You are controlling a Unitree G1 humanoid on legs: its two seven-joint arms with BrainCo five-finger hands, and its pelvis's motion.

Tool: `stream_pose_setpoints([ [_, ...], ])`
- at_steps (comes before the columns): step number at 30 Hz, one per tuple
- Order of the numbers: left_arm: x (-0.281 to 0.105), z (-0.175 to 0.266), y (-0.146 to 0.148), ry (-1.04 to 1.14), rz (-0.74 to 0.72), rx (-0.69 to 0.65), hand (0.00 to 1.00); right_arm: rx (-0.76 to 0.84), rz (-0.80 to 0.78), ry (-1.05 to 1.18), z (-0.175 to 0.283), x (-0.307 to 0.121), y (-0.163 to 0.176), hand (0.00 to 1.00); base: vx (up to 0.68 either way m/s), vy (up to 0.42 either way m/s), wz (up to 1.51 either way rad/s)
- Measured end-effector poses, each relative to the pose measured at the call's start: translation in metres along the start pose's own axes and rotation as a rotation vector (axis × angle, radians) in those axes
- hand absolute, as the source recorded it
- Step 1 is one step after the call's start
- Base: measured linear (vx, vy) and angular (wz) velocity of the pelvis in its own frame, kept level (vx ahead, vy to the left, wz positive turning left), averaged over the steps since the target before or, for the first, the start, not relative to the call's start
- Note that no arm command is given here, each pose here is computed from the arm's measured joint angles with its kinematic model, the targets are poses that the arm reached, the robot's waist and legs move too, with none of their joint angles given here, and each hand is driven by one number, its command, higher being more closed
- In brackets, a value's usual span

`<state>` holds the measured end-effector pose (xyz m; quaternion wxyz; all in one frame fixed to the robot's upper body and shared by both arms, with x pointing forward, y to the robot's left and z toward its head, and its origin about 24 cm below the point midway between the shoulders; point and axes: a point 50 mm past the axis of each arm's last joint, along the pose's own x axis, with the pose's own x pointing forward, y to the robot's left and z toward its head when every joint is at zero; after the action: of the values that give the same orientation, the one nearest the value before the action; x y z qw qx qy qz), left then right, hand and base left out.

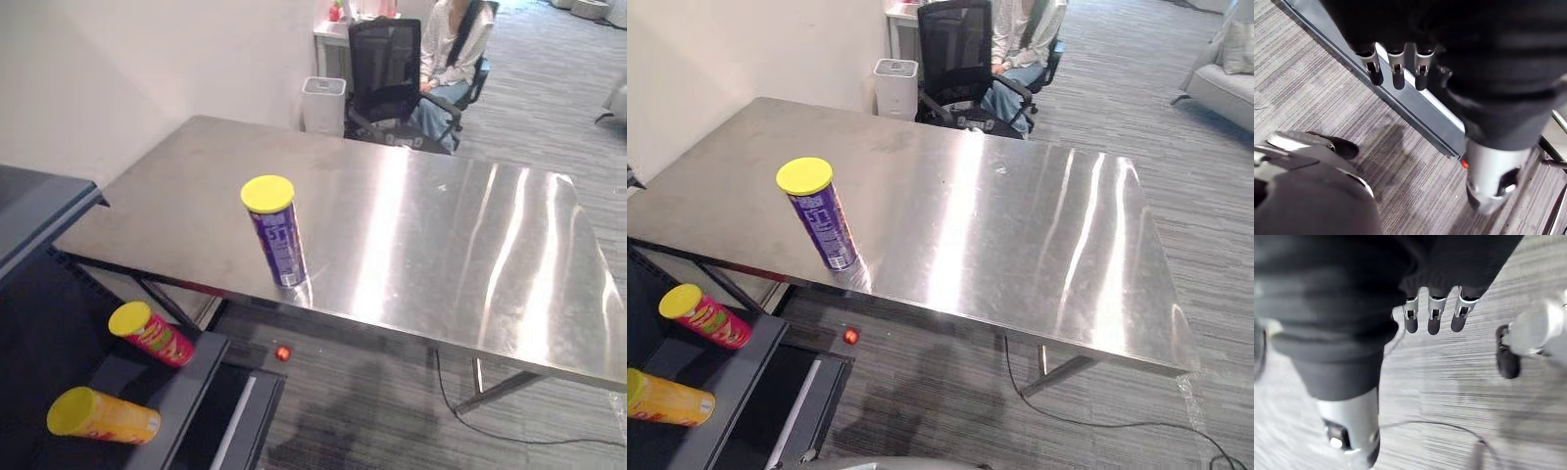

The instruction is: Put the gum and the chips on the shelf.

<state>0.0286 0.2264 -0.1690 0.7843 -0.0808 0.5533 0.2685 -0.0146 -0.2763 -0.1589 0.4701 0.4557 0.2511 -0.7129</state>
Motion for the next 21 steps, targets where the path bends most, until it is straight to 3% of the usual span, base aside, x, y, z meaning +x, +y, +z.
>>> stream_pose_setpoints([
  [4,0.0,0.001,0.0,-0.002,-0.001,0.007,0.0,0.207,0.023,-0.115,0.049,0.002,0.035,0.0,-0.04,-0.022,-0.28],
  [7,0.0,0.001,0.001,-0.002,-0.004,0.038,0.0,0.227,0.099,-0.204,0.076,-0.006,0.068,0.0,-0.04,-0.028,-0.21],
  [11,0.0,0.0,-0.001,-0.002,-0.015,0.09,0.0,0.204,0.261,-0.432,0.124,-0.037,0.121,0.0,-0.05,-0.037,-0.2],
  [15,0.0,0.004,-0.006,-0.02,-0.03,0.123,0.0,0.17,0.483,-0.803,0.171,-0.109,0.171,0.0,-0.03,-0.031,-0.2],
  [21,0.0,0.007,-0.013,-0.043,-0.06,0.193,0.0,0.056,0.679,-0.985,0.16,-0.163,0.213,0.0,-0.05,-0.049,-0.02],
])
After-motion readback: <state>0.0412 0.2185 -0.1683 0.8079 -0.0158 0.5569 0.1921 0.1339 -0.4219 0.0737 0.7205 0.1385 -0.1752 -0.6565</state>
